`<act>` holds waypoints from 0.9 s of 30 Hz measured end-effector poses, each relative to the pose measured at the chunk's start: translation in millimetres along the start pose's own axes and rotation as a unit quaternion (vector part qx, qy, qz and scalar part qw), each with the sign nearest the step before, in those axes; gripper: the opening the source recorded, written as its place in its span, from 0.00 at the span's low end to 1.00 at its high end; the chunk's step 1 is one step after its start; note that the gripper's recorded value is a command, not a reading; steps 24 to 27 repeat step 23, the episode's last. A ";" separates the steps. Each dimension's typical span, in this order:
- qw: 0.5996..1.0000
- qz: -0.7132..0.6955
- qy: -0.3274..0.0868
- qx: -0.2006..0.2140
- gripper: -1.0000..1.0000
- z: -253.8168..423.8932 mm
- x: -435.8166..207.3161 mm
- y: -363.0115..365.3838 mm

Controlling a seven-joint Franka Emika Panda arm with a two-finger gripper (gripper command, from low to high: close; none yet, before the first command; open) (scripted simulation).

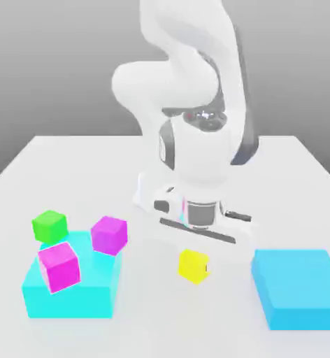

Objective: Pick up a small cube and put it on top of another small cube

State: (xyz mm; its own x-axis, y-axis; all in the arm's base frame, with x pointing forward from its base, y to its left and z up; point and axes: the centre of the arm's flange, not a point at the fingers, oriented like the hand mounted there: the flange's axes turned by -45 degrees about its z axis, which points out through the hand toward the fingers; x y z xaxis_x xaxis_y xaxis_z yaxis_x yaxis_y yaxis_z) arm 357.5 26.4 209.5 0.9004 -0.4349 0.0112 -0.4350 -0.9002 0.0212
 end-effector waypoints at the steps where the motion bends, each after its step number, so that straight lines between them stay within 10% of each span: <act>1: 1.000 -0.006 0.001 -0.004 0.00 -8.6 3.9 8.7; 19: 0.998 -0.061 -0.005 0.012 0.00 -62.4 12.4 147.1; 20: 0.998 -0.061 -0.005 0.012 1.00 -53.8 11.5 147.2; 27: 0.998 -0.061 -0.005 0.012 1.00 -53.8 11.5 147.2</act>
